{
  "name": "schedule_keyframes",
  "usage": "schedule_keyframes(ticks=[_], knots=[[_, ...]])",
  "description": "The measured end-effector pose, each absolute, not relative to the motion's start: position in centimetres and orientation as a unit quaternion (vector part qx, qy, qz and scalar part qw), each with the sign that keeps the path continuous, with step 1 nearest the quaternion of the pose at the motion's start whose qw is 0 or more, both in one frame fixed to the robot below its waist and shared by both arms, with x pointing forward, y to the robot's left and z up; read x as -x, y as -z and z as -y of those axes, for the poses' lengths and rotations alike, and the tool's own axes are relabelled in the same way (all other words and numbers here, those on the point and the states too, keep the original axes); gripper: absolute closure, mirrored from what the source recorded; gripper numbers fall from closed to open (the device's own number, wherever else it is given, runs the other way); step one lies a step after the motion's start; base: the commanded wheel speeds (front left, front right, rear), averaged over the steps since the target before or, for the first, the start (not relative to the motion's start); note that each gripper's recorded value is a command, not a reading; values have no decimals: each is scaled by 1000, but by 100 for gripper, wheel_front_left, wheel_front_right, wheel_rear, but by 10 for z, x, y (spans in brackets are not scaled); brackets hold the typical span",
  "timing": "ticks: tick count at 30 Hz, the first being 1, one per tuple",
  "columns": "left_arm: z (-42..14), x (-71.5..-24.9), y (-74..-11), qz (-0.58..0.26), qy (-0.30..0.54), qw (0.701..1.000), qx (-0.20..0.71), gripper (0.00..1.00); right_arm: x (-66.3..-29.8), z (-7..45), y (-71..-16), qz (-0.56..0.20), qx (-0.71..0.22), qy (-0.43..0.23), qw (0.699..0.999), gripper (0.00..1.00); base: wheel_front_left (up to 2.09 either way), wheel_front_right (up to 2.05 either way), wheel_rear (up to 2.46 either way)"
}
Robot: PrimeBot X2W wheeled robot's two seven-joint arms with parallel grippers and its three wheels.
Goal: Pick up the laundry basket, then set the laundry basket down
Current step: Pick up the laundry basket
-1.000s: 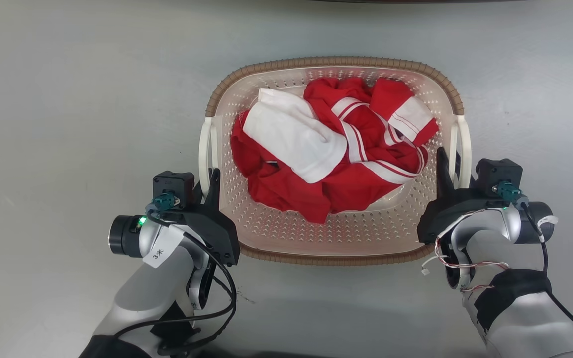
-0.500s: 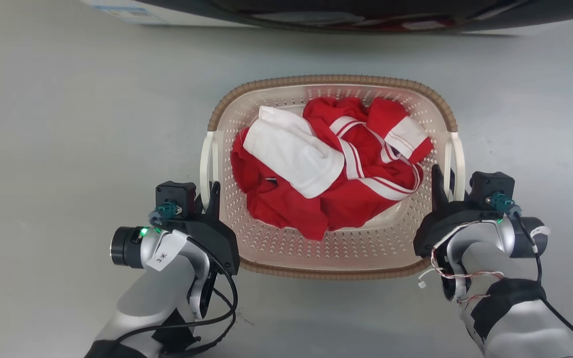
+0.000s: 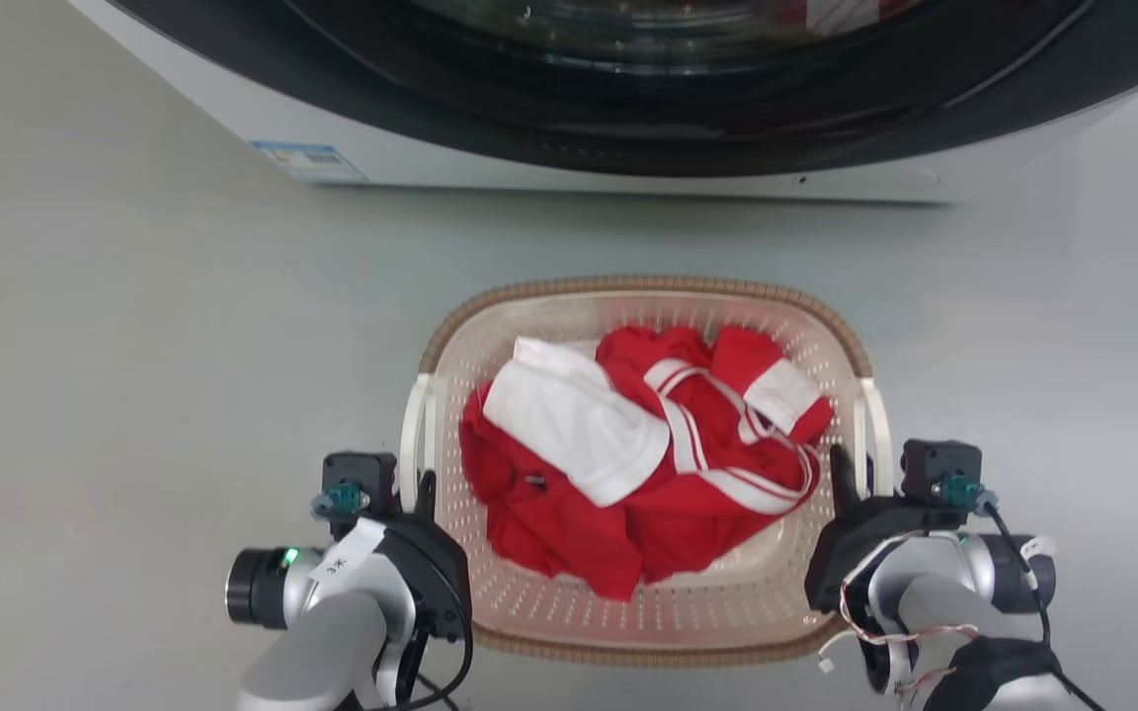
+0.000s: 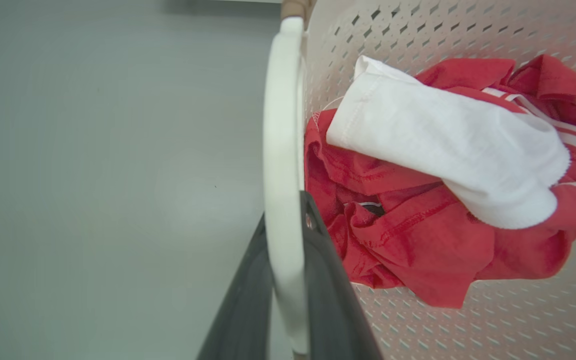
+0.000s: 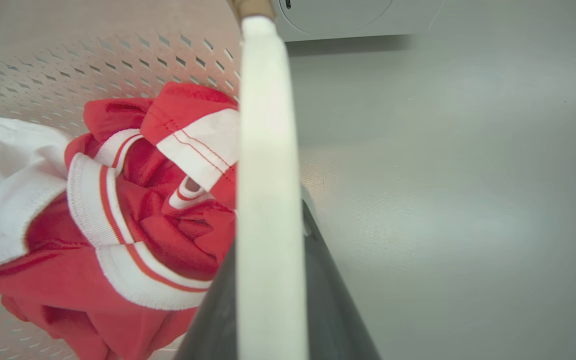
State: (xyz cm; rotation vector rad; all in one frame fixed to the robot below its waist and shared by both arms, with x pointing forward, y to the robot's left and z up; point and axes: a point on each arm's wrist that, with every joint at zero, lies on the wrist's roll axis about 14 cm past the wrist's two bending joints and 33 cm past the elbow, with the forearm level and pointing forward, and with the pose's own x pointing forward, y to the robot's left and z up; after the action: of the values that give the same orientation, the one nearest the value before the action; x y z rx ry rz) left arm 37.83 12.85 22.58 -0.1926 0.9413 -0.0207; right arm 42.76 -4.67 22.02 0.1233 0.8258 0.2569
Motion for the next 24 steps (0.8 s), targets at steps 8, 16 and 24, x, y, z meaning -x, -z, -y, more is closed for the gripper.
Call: schedule_keyframes(ticks=[8,16,24], knots=[[-124,-354,-243,-465,19,881,89,100,-398,49,-242,-421,-60,-126,896,100,0,0,0],[-121,-323,-255,-480,25,872,91,100,-365,50,-261,-439,-64,-127,887,100,0,0,0],[-119,-293,-265,-490,31,867,91,100,-332,50,-277,-450,-70,-128,881,100,0,0,0]])
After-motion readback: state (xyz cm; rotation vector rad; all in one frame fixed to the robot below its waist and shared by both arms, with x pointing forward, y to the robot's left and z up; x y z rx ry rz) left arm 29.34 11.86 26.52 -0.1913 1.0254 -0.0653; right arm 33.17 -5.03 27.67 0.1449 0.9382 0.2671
